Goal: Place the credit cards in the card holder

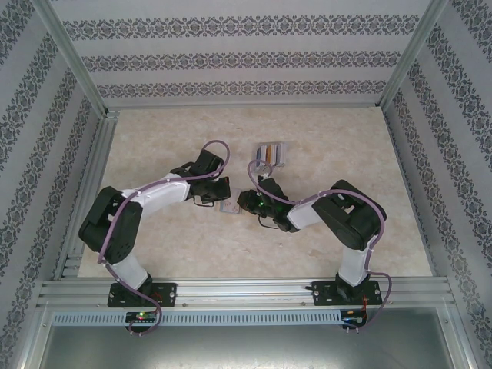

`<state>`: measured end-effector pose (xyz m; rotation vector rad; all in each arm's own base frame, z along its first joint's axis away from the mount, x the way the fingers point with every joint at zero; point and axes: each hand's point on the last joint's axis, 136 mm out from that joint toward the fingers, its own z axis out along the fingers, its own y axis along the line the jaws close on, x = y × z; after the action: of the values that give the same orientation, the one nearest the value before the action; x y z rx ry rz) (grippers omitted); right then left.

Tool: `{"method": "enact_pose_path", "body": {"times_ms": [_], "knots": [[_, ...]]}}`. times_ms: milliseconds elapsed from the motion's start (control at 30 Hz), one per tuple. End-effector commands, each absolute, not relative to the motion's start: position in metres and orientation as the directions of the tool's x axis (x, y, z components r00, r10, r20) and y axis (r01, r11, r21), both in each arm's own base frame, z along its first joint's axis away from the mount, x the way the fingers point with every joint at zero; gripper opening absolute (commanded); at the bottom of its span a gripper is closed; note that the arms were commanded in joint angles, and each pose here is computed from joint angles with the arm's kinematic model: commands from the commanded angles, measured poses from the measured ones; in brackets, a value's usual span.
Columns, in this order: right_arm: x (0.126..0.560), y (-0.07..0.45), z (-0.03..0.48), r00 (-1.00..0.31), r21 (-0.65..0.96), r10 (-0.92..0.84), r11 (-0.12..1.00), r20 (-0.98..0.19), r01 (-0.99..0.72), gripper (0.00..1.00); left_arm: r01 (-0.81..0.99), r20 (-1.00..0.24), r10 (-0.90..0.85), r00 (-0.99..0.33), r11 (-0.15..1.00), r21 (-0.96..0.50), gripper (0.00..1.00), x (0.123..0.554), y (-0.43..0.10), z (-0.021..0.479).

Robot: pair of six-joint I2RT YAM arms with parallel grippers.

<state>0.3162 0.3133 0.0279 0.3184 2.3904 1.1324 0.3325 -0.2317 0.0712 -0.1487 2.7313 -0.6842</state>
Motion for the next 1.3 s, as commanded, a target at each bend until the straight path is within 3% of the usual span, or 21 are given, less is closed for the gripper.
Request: {"method": "enact_pose_path", "body": {"times_ms": [0,300,733,967,1100,1267], "knots": [[0.302,0.305,0.022,-0.888,0.736,0.336,0.677,-0.315,-0.005,0.21,-0.006,-0.316,-0.196,-0.928,0.857,-0.515,0.00,0.338,-0.233,0.095],[0.299,0.277,0.054,-0.873,0.675,0.297,0.736,-0.387,-0.049,0.34,-0.018,-0.344,-0.215,-0.914,0.870,-0.493,0.00,0.339,-0.213,0.109],[0.295,0.305,0.064,-0.925,0.750,0.215,0.654,-0.314,-0.103,0.32,0.006,-0.344,-0.236,-0.909,0.817,-0.576,0.00,0.336,-0.224,0.141],[0.298,0.322,0.069,-0.938,0.810,0.211,0.577,-0.274,-0.107,0.42,0.008,-0.337,-0.241,-0.910,0.802,-0.597,0.00,0.332,-0.226,0.149],[0.298,0.326,0.076,-0.938,0.823,0.206,0.555,-0.281,-0.125,0.54,0.007,-0.338,-0.243,-0.909,0.804,-0.595,0.00,0.331,-0.224,0.152],[0.298,0.328,0.075,-0.943,0.833,0.203,0.541,-0.264,-0.117,0.57,0.005,-0.332,-0.244,-0.911,0.799,-0.602,0.00,0.330,-0.225,0.152]]}}
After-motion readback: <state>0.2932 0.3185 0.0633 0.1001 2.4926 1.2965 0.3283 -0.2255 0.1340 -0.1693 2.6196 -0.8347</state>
